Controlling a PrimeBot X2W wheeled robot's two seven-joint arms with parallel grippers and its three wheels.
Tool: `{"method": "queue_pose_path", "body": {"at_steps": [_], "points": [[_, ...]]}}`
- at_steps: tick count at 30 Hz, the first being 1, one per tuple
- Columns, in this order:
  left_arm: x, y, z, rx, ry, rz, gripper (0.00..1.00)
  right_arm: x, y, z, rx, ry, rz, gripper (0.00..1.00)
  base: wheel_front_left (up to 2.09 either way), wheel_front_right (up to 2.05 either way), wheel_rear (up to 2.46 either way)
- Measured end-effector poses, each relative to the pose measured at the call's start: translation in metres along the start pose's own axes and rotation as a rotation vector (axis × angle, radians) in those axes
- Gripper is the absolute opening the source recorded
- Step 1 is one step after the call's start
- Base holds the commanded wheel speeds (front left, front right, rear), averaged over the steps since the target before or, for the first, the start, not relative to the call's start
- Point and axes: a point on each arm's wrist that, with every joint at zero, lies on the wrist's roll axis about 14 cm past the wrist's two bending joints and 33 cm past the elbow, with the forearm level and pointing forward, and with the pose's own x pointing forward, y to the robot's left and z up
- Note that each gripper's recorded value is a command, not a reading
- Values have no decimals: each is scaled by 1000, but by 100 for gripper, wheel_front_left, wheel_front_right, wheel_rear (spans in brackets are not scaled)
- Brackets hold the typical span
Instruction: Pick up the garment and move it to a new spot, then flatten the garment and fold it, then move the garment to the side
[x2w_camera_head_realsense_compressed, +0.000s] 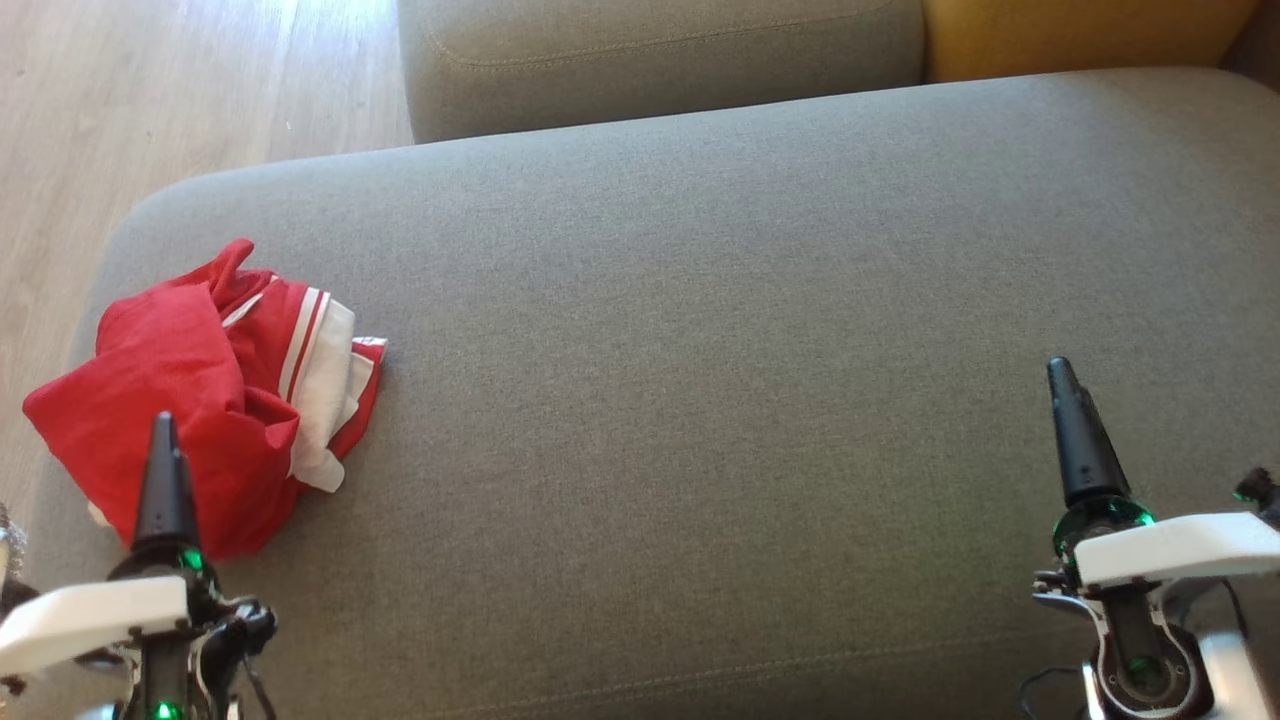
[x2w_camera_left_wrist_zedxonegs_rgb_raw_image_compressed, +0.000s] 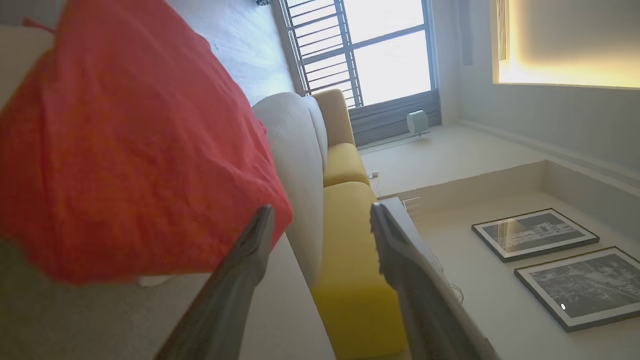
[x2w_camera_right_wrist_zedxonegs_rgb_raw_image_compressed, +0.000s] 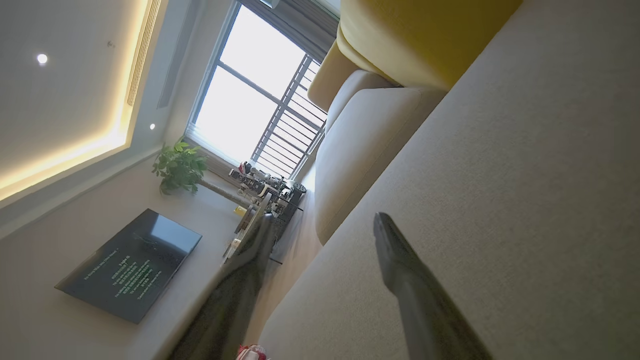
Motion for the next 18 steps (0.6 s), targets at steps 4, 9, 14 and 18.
{"method": "queue_pose_path", "body": {"at_steps": [4, 9, 14, 18], "points": [[4, -20, 0, 96, -4, -60, 100, 1, 10, -1, -79, 0, 30, 100, 0, 0, 0], [5, -39, -10, 209, 11, -111, 100, 2, 25, -7, -177, 11, 79, 100, 0, 0, 0], [5, -55, -22, 354, 28, -156, 100, 3, 38, -10, -264, 7, 121, 100, 0, 0, 0], [4, -62, -35, 462, 46, -176, 100, 5, 51, -10, -329, -3, 162, 100, 0, 0, 0]]}}
